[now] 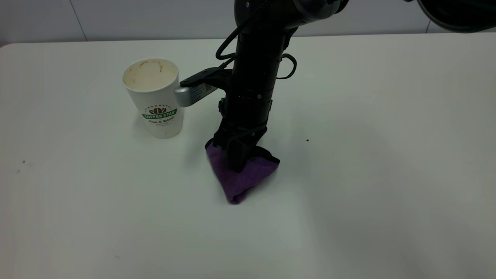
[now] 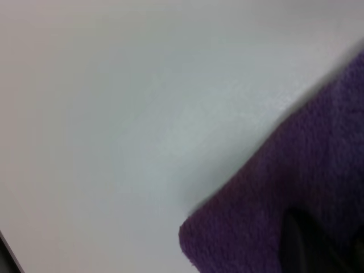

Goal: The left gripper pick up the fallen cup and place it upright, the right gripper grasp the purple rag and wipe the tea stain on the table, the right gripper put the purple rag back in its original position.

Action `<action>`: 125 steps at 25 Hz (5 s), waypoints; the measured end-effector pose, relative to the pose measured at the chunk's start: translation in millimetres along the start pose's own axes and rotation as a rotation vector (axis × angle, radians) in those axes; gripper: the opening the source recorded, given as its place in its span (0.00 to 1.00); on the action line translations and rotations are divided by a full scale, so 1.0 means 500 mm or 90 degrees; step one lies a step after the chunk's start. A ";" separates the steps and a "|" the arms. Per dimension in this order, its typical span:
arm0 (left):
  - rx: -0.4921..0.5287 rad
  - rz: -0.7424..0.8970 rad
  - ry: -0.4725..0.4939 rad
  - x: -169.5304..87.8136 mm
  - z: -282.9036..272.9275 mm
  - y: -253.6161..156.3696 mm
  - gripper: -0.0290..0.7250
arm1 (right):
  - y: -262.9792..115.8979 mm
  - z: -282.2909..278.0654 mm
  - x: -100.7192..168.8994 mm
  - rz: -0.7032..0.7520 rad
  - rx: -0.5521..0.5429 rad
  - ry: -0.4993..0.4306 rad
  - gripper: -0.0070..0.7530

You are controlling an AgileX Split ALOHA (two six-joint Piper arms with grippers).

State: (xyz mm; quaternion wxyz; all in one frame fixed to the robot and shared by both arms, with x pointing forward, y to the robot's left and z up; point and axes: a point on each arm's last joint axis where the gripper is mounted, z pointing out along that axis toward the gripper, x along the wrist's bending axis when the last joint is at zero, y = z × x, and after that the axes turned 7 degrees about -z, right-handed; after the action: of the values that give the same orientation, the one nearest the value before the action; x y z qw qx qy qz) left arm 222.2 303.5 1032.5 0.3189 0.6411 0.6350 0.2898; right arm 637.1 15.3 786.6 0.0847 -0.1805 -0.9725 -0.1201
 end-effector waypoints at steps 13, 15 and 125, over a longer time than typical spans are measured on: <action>0.000 0.000 0.000 0.000 0.000 0.000 0.74 | -0.095 -0.051 -0.169 0.178 -0.006 -0.194 0.10; 0.000 0.000 0.000 0.000 0.000 0.000 0.74 | -0.129 -0.062 -0.196 0.205 0.022 -0.201 0.10; 0.000 0.000 0.000 0.000 0.000 0.000 0.74 | -0.755 -0.554 0.644 0.487 -0.500 -0.547 0.40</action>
State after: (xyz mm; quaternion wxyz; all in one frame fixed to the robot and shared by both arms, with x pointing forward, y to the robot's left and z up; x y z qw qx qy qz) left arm 222.2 303.5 1032.5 0.3190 0.6410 0.6351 0.2897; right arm 234.1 -293.6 1041.9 -0.3426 -0.5594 -0.6724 -0.3429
